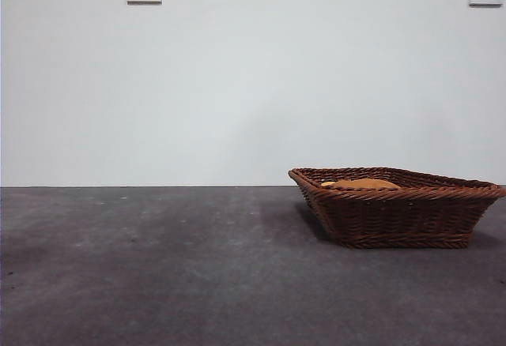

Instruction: Help me put the vegetables on the table into the basket

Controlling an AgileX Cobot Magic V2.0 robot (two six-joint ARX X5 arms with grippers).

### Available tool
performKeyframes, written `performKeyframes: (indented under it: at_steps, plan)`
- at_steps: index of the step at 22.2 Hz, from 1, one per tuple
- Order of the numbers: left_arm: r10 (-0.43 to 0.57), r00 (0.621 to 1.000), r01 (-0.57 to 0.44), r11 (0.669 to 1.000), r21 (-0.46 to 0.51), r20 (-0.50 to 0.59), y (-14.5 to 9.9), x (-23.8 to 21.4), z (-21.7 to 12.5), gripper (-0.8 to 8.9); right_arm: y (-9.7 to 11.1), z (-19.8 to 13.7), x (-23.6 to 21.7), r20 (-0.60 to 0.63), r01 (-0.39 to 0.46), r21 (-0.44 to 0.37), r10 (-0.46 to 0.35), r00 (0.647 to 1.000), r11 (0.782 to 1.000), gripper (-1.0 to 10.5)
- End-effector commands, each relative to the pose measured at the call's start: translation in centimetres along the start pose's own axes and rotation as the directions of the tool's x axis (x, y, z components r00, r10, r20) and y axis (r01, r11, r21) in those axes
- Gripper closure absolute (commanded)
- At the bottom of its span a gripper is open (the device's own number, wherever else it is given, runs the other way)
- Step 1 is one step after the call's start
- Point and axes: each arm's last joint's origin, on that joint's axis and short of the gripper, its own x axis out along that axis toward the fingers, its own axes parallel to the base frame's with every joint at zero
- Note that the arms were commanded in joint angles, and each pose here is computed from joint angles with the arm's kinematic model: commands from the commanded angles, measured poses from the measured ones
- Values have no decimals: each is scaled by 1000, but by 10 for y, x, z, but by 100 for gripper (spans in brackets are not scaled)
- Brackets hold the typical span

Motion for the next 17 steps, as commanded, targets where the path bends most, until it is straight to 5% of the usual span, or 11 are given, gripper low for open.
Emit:
performKeyframes:
  at_steps: [1,6,12,17]
  plan:
    - [39,999,-38,999,-23,38,1,0,-31,817,-4,13,26,-50,1,15,0,999,1000,963]
    - [91,991,-88,995,-34,98,1,3,-60,817,-13,42,73,-26,1,11,-1,1000,1000,963]
    - [288,950,-274,954,-117,120,13,-1,-60,817,-18,74,104,153,7,-18,-5,988,1000,963]
    - [294,949,-278,950,-141,114,20,-2,-61,817,-18,88,104,283,16,-38,-5,959,999,963]
